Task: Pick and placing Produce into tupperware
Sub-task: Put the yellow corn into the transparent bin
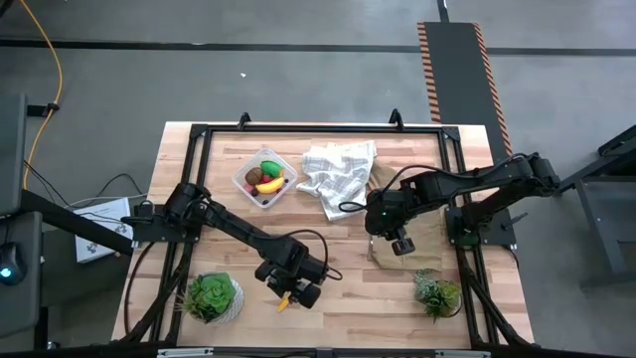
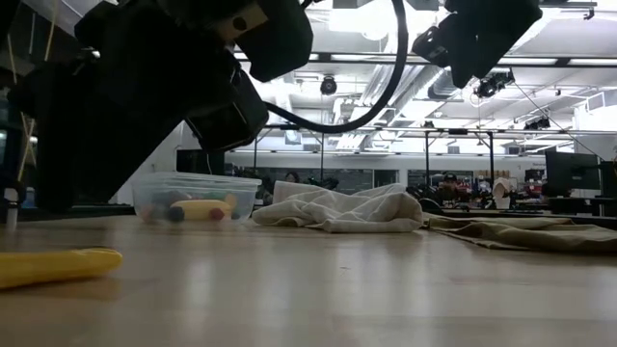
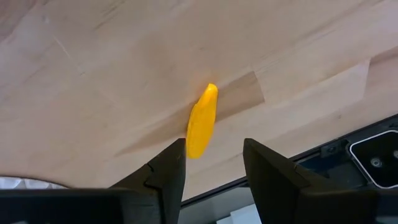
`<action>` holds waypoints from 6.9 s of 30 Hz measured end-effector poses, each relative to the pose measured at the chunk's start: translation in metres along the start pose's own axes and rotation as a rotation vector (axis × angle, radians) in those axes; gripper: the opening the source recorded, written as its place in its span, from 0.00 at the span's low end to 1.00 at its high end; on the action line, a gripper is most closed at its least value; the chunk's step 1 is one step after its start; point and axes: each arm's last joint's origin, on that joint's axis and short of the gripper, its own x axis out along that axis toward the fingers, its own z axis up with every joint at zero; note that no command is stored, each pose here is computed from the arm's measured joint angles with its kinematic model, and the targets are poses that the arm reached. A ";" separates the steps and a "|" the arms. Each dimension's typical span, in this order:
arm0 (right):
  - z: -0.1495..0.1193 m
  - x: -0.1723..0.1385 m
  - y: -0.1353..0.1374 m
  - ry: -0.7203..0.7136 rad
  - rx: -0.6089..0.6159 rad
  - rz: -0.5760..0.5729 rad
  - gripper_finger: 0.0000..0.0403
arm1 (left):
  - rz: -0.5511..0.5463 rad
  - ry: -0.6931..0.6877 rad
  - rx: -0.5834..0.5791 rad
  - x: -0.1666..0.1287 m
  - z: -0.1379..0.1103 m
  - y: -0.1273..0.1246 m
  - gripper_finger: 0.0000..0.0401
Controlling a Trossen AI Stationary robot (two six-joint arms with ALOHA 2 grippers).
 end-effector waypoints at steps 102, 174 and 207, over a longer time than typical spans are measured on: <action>0.004 -0.001 -0.012 -0.059 0.031 -0.027 0.26 | 0.087 0.040 0.056 0.022 0.009 0.006 0.06; -0.124 -0.107 -0.012 -1.368 0.737 -0.229 0.26 | 0.053 -1.256 0.511 -0.396 -0.058 0.110 0.05; -0.081 -0.063 -0.024 -1.269 0.981 -0.321 0.26 | 0.102 -1.331 0.358 -0.297 -0.084 0.229 0.05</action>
